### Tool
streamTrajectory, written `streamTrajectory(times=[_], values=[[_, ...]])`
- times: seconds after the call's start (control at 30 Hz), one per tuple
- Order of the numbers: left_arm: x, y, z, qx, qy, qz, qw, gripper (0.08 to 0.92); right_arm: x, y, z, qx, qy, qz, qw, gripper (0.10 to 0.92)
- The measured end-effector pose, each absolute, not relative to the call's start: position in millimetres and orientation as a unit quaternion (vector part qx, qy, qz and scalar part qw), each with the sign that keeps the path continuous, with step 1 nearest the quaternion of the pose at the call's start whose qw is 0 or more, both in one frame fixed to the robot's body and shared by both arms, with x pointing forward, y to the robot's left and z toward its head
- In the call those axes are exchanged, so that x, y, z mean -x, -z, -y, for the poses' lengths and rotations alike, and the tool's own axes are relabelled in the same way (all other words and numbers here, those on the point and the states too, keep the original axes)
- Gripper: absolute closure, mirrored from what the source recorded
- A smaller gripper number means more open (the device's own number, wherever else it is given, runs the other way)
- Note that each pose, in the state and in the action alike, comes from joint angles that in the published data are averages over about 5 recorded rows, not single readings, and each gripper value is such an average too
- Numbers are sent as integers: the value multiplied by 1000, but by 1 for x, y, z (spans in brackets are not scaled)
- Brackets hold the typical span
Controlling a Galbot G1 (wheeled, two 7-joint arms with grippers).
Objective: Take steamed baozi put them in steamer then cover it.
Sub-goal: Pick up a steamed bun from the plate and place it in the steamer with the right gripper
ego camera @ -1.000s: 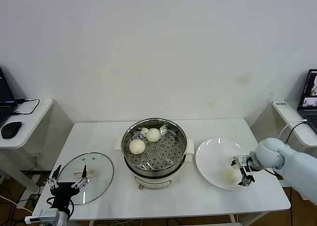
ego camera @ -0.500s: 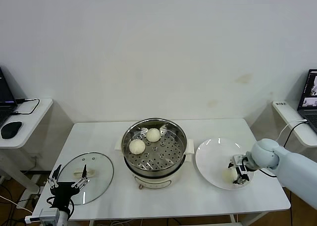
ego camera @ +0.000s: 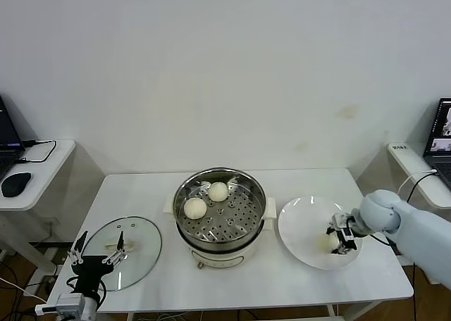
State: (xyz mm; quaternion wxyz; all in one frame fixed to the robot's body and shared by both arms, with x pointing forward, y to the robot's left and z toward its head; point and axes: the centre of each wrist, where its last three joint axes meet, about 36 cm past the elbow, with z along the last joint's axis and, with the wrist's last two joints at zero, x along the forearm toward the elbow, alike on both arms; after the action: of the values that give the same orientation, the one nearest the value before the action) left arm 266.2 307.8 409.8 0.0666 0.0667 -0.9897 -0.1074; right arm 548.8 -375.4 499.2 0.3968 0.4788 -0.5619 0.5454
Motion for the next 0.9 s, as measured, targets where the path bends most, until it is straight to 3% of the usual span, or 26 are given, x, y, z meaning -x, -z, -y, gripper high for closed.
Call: streamTrajectory(times=[0.47,0.7,0.9], values=[[-266,-414,-306,-63,107,990,61,177,-589,-614,349,-470,-559,600,327,445],[-266,-415,-309,-68,108,990,61,177,-610,-668,291,-489,-580,593,267,444],[-265,-414,-311,-75,108,989,64,177,-617,-684,225,-528,-598,562,217,438]])
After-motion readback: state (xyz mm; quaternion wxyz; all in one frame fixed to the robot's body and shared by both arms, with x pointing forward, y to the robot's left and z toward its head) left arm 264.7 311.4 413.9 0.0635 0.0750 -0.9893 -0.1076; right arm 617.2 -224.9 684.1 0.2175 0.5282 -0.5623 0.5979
